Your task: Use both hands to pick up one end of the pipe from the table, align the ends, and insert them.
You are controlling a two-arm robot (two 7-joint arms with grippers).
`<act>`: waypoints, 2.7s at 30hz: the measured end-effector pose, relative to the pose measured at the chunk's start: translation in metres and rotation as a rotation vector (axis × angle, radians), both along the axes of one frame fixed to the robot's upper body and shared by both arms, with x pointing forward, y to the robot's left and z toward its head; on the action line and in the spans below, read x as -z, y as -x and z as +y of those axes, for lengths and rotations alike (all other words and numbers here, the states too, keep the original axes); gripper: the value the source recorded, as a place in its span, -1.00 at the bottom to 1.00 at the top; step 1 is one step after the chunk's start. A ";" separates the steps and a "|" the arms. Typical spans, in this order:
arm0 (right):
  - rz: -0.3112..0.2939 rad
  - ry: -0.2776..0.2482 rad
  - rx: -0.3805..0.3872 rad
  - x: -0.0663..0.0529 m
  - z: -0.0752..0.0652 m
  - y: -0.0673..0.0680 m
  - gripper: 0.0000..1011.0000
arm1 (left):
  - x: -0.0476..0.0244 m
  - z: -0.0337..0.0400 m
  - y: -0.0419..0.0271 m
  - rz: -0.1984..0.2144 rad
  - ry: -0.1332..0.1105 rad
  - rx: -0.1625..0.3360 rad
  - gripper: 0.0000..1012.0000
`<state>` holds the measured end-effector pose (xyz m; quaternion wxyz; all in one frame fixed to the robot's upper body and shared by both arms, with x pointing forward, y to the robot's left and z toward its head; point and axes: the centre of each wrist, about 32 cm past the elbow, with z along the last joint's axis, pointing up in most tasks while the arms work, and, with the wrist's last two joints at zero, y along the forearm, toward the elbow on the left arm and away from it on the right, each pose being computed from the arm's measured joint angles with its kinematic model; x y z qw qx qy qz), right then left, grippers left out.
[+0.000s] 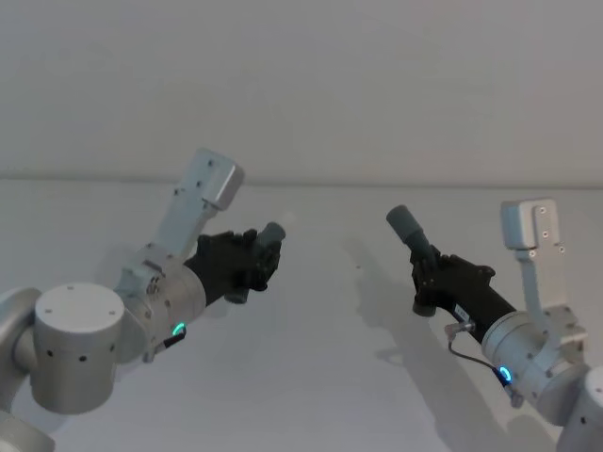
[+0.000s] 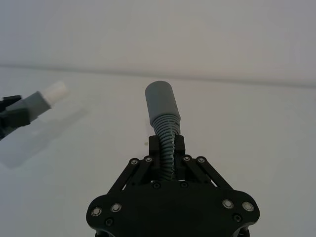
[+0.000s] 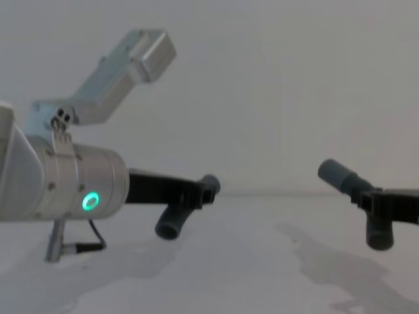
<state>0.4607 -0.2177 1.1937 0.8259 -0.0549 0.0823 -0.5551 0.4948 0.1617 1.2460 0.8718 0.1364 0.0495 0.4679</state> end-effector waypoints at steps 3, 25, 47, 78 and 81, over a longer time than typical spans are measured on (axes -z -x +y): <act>-0.032 -0.025 -0.029 0.000 -0.007 0.000 -0.73 | -0.0082 0.0046 -0.0014 -0.030 -0.001 0.036 -0.32; -0.190 -0.033 -0.307 0.015 -0.072 -0.009 -0.73 | -0.0375 0.0466 -0.0089 -0.027 -0.008 0.264 -0.32; -0.288 0.062 -0.527 0.021 -0.109 -0.021 -0.73 | -0.0505 0.0744 -0.0243 0.007 -0.055 0.483 -0.32; -0.287 0.125 -0.700 0.014 -0.129 -0.028 -0.73 | -0.0584 0.0736 -0.0482 0.065 -0.075 0.705 -0.32; -0.287 0.126 -0.709 0.013 -0.130 -0.029 -0.73 | -0.0593 0.0730 -0.0498 0.079 -0.079 0.724 -0.32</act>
